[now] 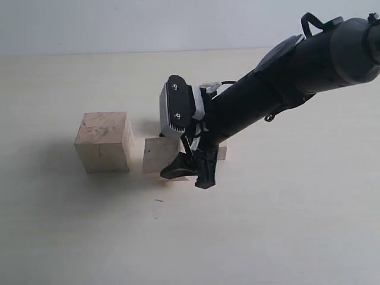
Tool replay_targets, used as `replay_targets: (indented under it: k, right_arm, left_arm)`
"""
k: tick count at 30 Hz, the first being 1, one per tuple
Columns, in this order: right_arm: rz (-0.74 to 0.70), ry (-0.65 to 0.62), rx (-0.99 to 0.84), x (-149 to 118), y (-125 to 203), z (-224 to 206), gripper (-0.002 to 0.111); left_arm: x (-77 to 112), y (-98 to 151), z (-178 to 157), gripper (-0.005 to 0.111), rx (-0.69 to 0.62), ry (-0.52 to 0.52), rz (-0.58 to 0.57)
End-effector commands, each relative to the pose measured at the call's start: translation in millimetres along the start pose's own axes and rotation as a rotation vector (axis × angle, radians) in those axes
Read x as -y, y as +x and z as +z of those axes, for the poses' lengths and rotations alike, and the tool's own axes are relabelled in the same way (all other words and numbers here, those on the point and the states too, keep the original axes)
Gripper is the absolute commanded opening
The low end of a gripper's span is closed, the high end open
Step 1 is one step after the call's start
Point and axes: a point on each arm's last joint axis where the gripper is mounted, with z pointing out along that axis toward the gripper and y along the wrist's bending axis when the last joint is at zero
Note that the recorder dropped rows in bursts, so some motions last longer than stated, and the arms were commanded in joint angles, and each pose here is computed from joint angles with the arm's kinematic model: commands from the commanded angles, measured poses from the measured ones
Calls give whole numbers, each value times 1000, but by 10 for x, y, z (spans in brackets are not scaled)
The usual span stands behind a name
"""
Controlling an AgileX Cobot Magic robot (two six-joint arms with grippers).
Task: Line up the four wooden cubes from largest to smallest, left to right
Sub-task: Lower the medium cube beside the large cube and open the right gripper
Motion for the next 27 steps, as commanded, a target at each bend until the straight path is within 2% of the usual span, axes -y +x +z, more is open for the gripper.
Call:
replay_targets:
  k: [1,6,9,17,21,27]
  right_arm:
    - [28,89,-10,105,35,14,0]
    - [170,164,57,176,-14,4,0]
    - [183,173,45,190,20,34,0]
    - [177,79,17,171,189,286,3]
    - [176,63,31,185,179,313,18]
    - [183,89,20,207,186,307,60]
  left_arm:
    - [3,0,0,0,12,7,-1]
    - [3,0,0,0,12,7,-1]
    - [3,0,0,0,12,7,-1]
    - [3,0,0,0,12,7,-1]
    - [3,0,0,0,12,7,-1]
    - [3,0,0,0,12,7,-1]
